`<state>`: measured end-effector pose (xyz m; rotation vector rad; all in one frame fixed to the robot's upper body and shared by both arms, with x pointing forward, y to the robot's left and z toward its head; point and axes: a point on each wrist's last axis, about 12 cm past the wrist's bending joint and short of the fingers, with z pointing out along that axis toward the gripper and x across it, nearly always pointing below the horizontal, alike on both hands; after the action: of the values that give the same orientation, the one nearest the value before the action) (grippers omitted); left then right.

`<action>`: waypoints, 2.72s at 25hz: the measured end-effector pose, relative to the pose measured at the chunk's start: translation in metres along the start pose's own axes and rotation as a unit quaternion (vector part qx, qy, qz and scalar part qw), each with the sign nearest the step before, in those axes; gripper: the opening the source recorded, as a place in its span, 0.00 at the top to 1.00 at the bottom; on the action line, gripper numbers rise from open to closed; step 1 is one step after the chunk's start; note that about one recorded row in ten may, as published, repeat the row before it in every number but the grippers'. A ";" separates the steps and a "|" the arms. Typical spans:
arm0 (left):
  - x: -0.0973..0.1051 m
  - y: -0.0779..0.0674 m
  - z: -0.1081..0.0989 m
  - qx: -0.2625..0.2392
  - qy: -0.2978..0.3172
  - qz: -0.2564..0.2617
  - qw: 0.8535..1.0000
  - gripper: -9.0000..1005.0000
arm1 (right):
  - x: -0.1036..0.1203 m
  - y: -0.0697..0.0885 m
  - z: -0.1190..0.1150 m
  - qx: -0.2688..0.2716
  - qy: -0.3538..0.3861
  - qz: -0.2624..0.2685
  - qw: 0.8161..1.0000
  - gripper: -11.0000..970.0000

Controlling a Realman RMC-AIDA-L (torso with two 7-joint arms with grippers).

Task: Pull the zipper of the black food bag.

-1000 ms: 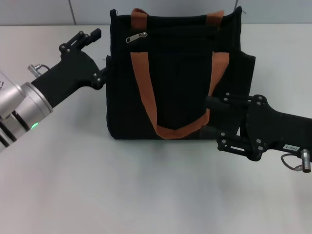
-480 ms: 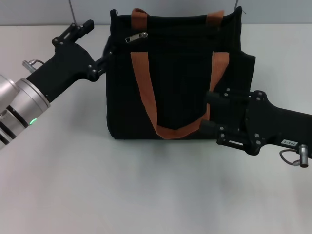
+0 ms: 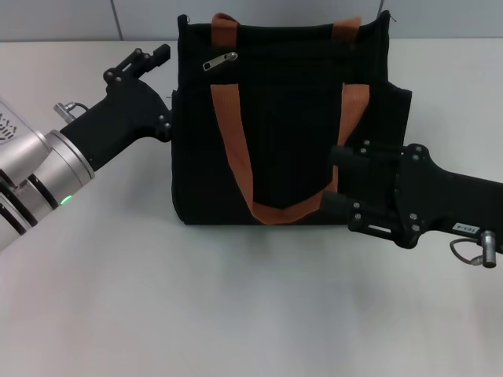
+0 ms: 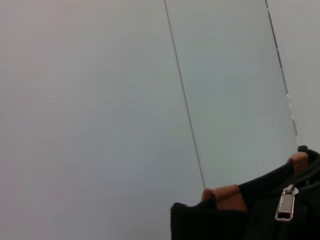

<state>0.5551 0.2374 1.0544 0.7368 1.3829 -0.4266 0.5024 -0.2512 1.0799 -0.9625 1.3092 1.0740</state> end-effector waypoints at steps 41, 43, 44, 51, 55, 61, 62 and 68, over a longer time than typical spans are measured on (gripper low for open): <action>-0.024 -0.004 0.013 0.086 -0.022 -0.145 0.985 0.97 | -0.059 -0.056 -0.006 0.034 -0.025 0.317 0.947 0.38; -0.031 -0.006 0.012 0.105 -0.038 -0.165 0.980 0.97 | -0.066 -0.062 -0.002 0.030 -0.015 0.350 0.936 0.38; -0.034 -0.007 0.012 0.114 -0.045 -0.169 0.978 0.97 | -0.067 -0.064 0.000 0.030 -0.012 0.358 0.933 0.38; -0.038 -0.002 0.007 0.115 -0.054 -0.178 0.976 0.97 | -0.078 -0.075 0.012 0.025 -0.007 0.451 0.892 0.38; -0.036 -0.001 0.010 0.108 -0.045 -0.178 0.977 0.97 | -0.096 -0.081 0.018 -0.007 0.012 0.530 0.848 0.38; -0.038 -0.001 0.016 0.109 -0.043 -0.184 0.976 0.97 | -0.106 -0.090 0.038 -0.034 0.054 0.622 0.781 0.38; -0.038 -0.001 0.016 0.109 -0.043 -0.184 0.976 0.97 | -0.104 -0.090 0.041 -0.037 0.055 0.636 0.769 0.38; -0.038 -0.001 0.016 0.108 -0.046 -0.182 0.976 0.97 | -0.091 -0.097 0.049 0.010 0.042 0.663 0.747 0.38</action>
<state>0.5595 0.2201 1.0917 0.6284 1.3990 -0.9009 0.6113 -0.2338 1.1687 0.1474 2.1140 2.0431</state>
